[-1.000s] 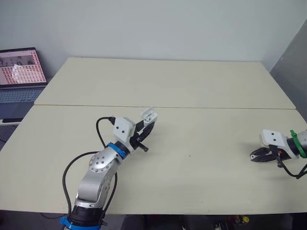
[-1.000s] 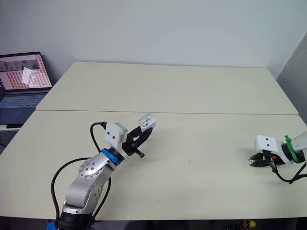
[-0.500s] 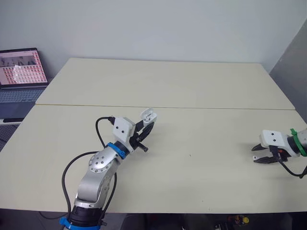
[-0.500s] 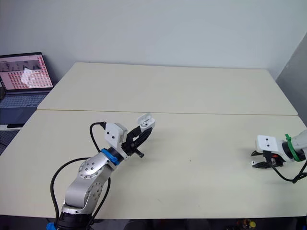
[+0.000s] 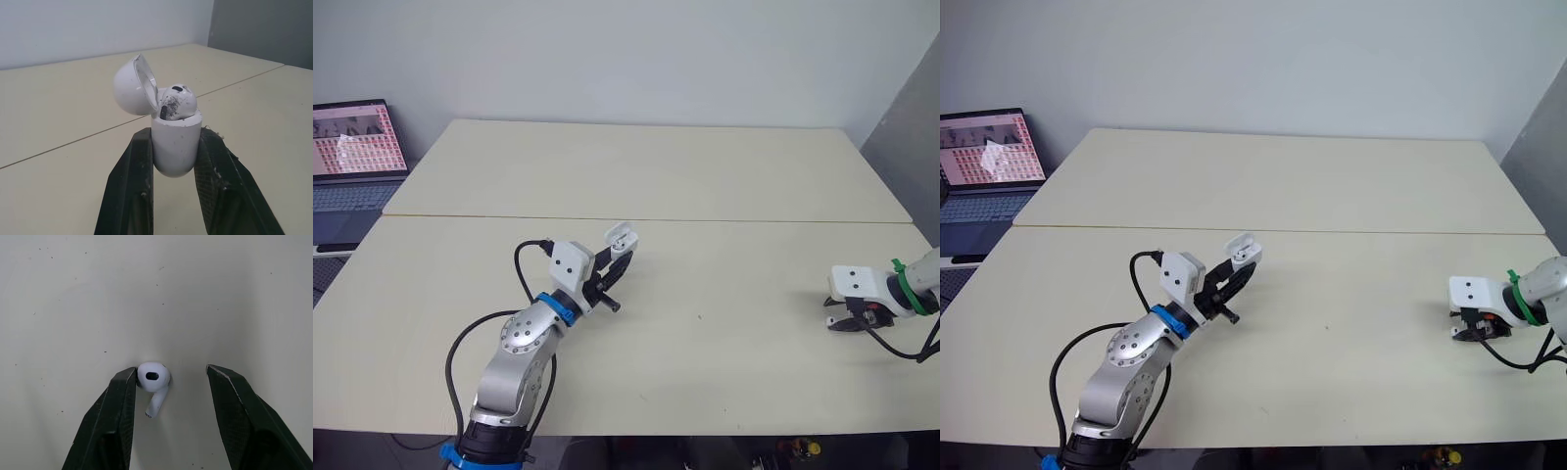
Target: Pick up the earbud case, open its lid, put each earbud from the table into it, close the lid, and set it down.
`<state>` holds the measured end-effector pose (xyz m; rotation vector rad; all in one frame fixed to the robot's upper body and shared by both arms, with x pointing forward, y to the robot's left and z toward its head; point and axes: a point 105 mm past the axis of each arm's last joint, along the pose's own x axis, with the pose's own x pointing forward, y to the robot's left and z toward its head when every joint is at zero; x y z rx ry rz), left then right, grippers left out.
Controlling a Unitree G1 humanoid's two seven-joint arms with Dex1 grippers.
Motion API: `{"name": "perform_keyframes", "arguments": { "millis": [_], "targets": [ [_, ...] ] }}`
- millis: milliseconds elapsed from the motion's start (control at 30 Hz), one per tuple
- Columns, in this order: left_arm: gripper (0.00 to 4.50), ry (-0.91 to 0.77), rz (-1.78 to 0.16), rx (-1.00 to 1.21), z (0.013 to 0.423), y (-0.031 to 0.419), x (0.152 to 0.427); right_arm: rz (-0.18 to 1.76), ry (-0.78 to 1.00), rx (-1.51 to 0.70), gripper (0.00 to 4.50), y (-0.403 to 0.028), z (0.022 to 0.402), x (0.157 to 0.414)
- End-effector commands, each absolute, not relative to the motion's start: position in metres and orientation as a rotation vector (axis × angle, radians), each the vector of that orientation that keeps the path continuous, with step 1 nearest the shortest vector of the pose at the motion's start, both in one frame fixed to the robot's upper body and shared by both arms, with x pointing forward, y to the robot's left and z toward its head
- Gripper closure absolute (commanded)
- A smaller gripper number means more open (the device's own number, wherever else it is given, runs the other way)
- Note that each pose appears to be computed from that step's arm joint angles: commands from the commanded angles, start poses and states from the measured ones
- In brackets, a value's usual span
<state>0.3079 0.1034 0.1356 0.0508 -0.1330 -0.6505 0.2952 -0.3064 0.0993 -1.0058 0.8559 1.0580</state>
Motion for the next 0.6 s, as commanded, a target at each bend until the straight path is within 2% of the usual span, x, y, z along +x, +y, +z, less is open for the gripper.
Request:
{"name": "perform_keyframes", "arguments": {
  "millis": [33,67,133,200,400,467,600],
  "targets": [
    [3.75,-0.206,-0.657,0.063,0.153,0.101,0.303,1.031,0.921,-0.997,2.56,-0.315,0.083,0.291],
    [3.75,-0.206,-0.656,0.064,0.153,0.101,0.303,1.025,0.913,-0.991,2.76,-0.314,0.082,0.292],
    [3.75,-0.206,-0.657,0.066,0.153,0.101,0.303,1.027,0.896,-0.983,3.5,-0.311,0.082,0.294],
    [3.75,-0.206,-0.658,0.067,0.152,0.102,0.302,1.034,0.86,-0.967,4.04,-0.304,0.084,0.297],
    [3.75,-0.206,-0.671,0.077,0.154,0.104,0.303,1.12,0.694,-0.868,4.08,-0.264,0.107,0.303],
    [3.75,-0.206,-0.689,0.068,0.155,0.104,0.303,1.185,0.529,-0.69,4.08,-0.225,0.132,0.307],
    [3.75,-0.2,-0.759,0.037,0.158,0.099,0.303,1.158,0.107,-0.197,4.08,-0.137,0.219,0.325]
  ]
}}
